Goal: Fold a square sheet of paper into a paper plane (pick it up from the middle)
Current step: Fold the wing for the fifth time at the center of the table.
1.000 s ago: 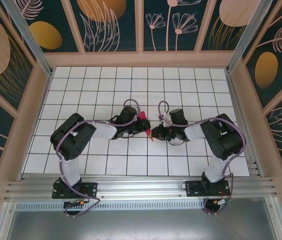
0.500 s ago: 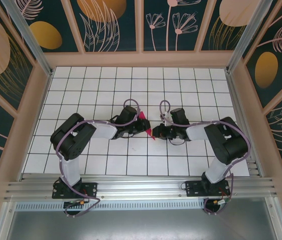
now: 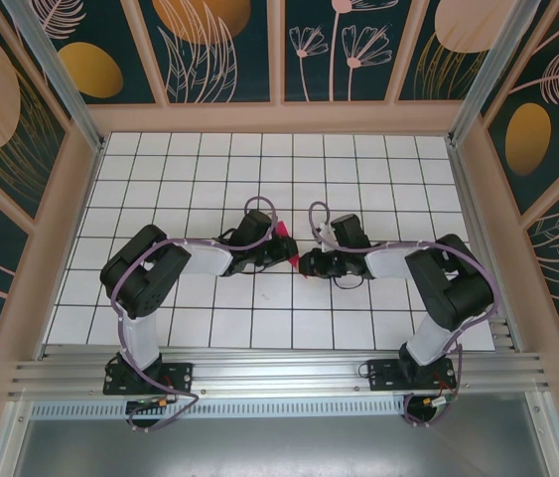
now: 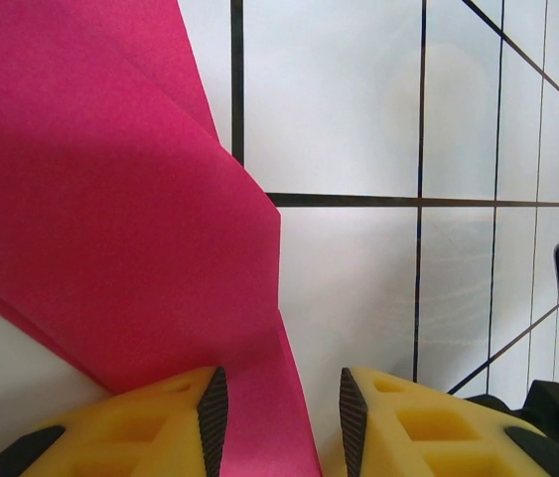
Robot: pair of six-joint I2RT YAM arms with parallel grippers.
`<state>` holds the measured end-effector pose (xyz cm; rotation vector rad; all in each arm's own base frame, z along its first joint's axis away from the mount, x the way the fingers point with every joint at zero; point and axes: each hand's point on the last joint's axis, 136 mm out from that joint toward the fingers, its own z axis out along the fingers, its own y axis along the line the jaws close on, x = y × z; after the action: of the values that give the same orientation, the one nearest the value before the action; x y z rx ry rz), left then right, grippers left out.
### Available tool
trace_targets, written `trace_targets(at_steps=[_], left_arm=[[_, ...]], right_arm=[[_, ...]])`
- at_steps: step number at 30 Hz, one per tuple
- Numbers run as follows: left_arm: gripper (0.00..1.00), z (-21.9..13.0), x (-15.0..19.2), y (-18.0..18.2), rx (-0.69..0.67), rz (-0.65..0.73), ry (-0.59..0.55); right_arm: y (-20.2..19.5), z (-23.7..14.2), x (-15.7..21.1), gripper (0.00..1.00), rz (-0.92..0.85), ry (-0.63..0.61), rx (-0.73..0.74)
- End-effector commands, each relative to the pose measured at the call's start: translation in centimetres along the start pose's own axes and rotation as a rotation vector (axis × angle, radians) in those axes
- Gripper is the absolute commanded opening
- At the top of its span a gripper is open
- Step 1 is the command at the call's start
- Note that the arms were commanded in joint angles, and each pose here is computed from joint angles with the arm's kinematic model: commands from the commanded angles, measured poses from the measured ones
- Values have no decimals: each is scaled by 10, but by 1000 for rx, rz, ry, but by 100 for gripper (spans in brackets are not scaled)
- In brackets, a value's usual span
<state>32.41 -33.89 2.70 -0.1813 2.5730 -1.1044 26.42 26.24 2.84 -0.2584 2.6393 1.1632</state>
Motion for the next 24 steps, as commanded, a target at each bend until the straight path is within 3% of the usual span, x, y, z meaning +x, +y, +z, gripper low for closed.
trace_targets(at_steps=[1,7,13,19,24], left_arm=[[38,7,6,50,-173,-37,-1],[38,6,5,47,-165,-37,-1],[39,-4,-6,26,-116,-16,-35],[43,-25,-19,-14,22,44,-96],[45,-34,-14,-26,106,74,-102]], right_arm=[[-3,6,-4,22,-38,8,28],[-6,13,-6,17,-51,13,19],[-4,11,-2,0,-16,6,-51],[-3,3,-3,0,70,2,-135],[0,0,-4,0,131,3,-180]])
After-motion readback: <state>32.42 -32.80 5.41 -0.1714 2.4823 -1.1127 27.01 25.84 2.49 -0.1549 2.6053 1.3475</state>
